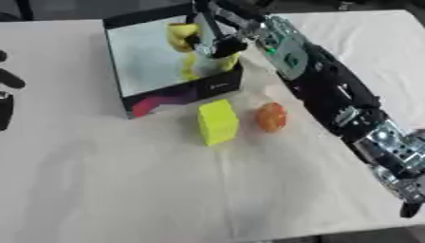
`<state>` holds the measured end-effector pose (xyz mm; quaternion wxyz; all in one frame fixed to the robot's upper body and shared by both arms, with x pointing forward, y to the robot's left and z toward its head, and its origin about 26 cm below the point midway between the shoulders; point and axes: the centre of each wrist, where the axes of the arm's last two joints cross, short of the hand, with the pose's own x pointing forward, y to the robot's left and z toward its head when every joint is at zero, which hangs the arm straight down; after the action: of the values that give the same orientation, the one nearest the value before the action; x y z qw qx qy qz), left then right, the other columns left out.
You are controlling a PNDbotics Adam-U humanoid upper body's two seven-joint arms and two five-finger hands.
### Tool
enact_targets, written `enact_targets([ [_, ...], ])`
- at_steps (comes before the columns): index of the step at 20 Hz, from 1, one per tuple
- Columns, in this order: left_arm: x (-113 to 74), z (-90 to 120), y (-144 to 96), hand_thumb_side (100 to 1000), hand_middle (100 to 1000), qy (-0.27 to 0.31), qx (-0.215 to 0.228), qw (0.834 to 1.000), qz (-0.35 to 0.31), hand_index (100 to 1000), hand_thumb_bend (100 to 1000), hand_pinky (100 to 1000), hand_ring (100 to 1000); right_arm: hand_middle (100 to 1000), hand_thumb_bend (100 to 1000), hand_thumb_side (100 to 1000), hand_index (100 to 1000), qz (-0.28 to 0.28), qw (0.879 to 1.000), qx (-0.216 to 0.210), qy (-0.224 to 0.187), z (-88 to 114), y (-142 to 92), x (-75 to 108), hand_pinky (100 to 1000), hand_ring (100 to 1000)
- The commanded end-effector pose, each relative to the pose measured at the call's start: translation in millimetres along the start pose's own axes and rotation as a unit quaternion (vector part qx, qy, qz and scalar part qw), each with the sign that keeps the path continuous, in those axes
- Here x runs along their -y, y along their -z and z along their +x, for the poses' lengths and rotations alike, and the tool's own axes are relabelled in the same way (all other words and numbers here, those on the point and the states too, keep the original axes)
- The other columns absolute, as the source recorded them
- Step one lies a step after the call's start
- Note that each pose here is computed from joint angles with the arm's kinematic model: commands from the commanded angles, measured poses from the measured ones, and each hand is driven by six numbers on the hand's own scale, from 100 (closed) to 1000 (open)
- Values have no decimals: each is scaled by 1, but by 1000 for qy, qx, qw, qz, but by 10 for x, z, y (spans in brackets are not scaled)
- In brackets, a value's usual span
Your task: Pick up objects on the table and place them in the box.
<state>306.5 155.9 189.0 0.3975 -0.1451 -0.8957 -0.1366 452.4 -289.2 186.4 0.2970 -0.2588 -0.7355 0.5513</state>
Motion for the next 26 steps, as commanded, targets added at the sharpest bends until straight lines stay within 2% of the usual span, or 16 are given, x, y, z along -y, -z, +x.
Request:
enact_targets([
  [1, 14, 81, 45, 808, 562, 0, 18, 1000, -7, 822, 100, 100, 470, 611, 100, 198, 762, -22, 999, -28, -31, -72, -28, 118, 864, 785],
  [2, 13, 79, 45, 808, 562, 0, 17, 1000, -7, 822, 100, 100, 470, 646, 100, 198, 833, -32, 998, -34, -38, -71, -30, 131, 867, 794],
  [3, 12, 78, 44, 808, 562, 1, 17, 1000, -7, 822, 100, 100, 470, 659, 100, 209, 853, -45, 997, -38, -46, -61, -27, 157, 868, 797],
  [4, 11, 77, 43, 807, 562, 1, 17, 1000, -7, 822, 100, 100, 470, 689, 100, 302, 889, -57, 996, -39, -53, -47, -25, 183, 871, 803],
  [8, 2, 76, 36, 808, 561, 3, 16, 1000, -6, 822, 100, 100, 470, 728, 100, 389, 927, -82, 994, -41, -66, 4, -49, 283, 878, 819],
  [11, -8, 73, 30, 807, 562, 5, 15, 1000, -4, 822, 100, 100, 470, 739, 100, 408, 931, -81, 994, -42, -63, 23, -105, 336, 884, 828],
  [13, -25, 70, 22, 807, 561, 8, 14, 1000, 0, 822, 100, 100, 470, 742, 100, 399, 931, -80, 995, -37, -55, 44, -183, 388, 889, 834],
  [16, -58, 58, 1, 806, 561, 15, 11, 1000, 7, 822, 100, 100, 470, 751, 100, 213, 928, -70, 996, -9, -47, 164, -354, 514, 896, 843],
  [20, -108, 49, -27, 806, 561, 25, 7, 1000, 18, 822, 100, 100, 470, 760, 100, 198, 933, -46, 996, 54, -54, 543, -704, 626, 899, 849],
  [24, -136, 35, -50, 807, 561, 31, 2, 999, 24, 822, 100, 100, 470, 754, 100, 209, 920, 6, 997, 64, -30, 803, -996, 513, 899, 849],
  [25, -142, 31, -52, 807, 561, 32, 1, 999, 25, 822, 100, 100, 470, 753, 100, 309, 917, 25, 998, 59, -21, 823, -1054, 456, 898, 848],
  [26, -146, 28, -55, 807, 561, 33, 0, 999, 26, 822, 100, 100, 470, 748, 100, 449, 909, 45, 998, 50, -9, 818, -1106, 382, 896, 847],
])
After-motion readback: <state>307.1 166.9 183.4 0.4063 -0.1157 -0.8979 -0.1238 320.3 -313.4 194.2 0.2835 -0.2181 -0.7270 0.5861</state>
